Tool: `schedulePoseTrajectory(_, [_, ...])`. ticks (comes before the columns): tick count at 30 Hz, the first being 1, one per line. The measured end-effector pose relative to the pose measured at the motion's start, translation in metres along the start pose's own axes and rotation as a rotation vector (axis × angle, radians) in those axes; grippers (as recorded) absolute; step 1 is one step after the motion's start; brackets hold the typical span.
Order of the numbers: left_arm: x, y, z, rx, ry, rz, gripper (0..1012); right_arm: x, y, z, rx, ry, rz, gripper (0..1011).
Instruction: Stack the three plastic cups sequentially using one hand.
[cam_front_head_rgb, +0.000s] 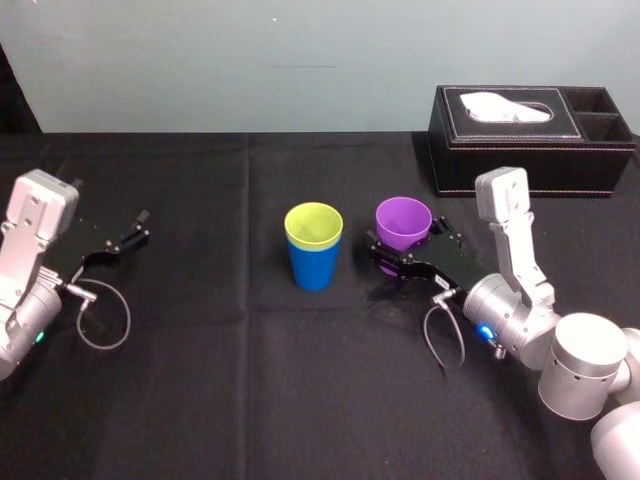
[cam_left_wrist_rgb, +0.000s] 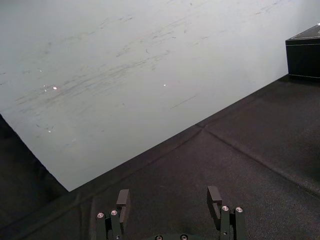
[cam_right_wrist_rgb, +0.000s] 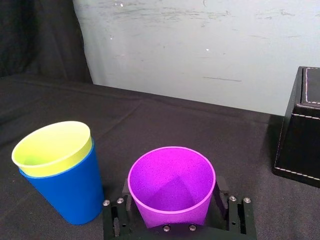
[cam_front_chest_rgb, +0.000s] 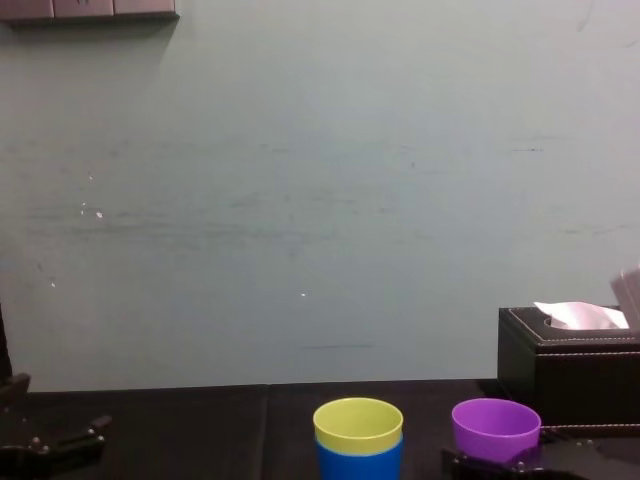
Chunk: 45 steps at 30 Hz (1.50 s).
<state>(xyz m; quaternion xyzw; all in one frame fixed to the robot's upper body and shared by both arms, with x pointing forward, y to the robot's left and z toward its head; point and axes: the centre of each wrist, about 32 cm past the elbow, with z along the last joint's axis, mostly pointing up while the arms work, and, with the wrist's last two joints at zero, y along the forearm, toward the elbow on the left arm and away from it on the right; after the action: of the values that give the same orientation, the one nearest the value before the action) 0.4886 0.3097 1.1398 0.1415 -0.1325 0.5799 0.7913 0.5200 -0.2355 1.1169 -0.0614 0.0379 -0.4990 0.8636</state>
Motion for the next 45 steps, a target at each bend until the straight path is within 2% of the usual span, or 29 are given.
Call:
schedulePoseTrajectory(4, [0.0000,0.000,0.000,0.000,0.000,0.000,1011,-0.0001,0.000,0.000,0.000,0.000,0.000,929])
schedulePoseTrajectory(8, [0.0000,0.000,0.000,0.000,0.000,0.000,1011,-0.0001,0.000,0.000,0.000,-0.001,0.000,800])
schedulePoseTrajectory(15, [0.0000,0.000,0.000,0.000,0.000,0.000,1011,0.0001,-0.001,0.000,0.001,-0.001,-0.002,732])
schedulePoseTrajectory(17, [0.0000,0.000,0.000,0.000,0.000,0.000,1011,-0.0013,-0.001,0.004,-0.007,-0.026,0.009,724])
schedulePoseTrajectory(19, [0.0000,0.000,0.000,0.000,0.000,0.000,1011,-0.0042,-0.001,0.013,-0.017,-0.064,0.027,724])
schedulePoseTrajectory(20, [0.0000,0.000,0.000,0.000,0.000,0.000,1011,-0.0042,-0.001,0.013,-0.017,-0.064,0.027,724])
schedulePoseTrajectory(23, [0.0000,0.000,0.000,0.000,0.000,0.000,1011,-0.0059,-0.001,0.027,-0.030,-0.095,0.042,724])
schedulePoseTrajectory(25, [0.0000,0.000,0.000,0.000,0.000,0.000,1011,-0.0060,-0.001,0.043,-0.047,-0.126,0.067,724])
schedulePoseTrajectory(26, [0.0000,0.000,0.000,0.000,0.000,0.000,1011,-0.0060,-0.001,0.043,-0.047,-0.126,0.067,724])
schedulePoseTrajectory(27, [0.0000,0.000,0.000,0.000,0.000,0.000,1011,-0.0053,0.000,0.053,-0.052,-0.140,0.080,724])
schedulePoseTrajectory(31, [0.0000,0.000,0.000,0.000,0.000,0.000,1011,-0.0033,-0.001,0.074,-0.052,-0.167,0.099,724])
schedulePoseTrajectory(33, [0.0000,0.000,0.000,0.000,0.000,0.000,1011,-0.0017,-0.001,0.087,-0.044,-0.173,0.107,724])
schedulePoseTrajectory(38, [0.0000,0.000,0.000,0.000,0.000,0.000,1011,0.0012,0.001,0.107,-0.021,-0.168,0.136,724])
schedulePoseTrajectory(45, [0.0000,0.000,0.000,0.000,0.000,0.000,1012,-0.0002,0.010,0.120,0.010,-0.155,0.187,724])
